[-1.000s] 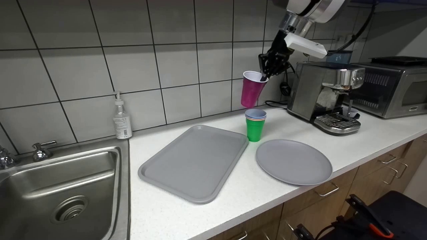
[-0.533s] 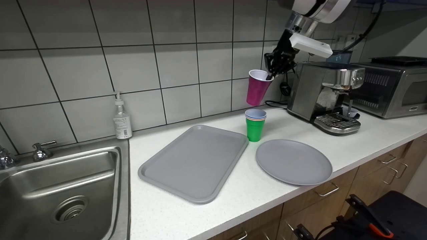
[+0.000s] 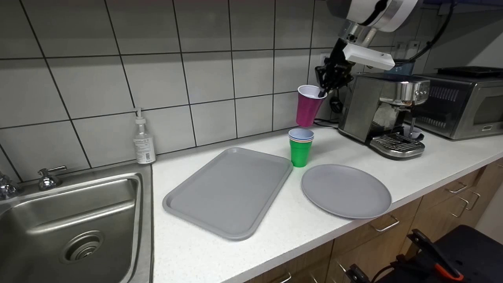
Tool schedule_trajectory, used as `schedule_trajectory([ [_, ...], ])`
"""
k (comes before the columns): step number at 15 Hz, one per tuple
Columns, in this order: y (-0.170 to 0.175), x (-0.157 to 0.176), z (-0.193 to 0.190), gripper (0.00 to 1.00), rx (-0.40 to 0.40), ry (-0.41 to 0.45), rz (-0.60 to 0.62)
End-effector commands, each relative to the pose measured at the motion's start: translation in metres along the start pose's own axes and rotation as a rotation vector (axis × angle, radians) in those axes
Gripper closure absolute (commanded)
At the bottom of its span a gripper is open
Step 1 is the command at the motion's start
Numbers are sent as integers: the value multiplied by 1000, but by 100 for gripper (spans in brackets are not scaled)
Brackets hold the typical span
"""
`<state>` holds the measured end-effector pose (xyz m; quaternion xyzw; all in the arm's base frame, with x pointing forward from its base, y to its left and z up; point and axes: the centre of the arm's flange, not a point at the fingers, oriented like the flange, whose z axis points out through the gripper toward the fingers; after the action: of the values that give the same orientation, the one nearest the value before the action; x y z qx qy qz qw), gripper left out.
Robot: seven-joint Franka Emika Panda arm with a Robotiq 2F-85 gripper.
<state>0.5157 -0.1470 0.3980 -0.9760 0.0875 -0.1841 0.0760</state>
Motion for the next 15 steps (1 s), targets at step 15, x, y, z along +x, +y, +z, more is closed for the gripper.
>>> schedule_trajectory([
  [15, 4, 2, 37, 99, -66, -17, 43],
])
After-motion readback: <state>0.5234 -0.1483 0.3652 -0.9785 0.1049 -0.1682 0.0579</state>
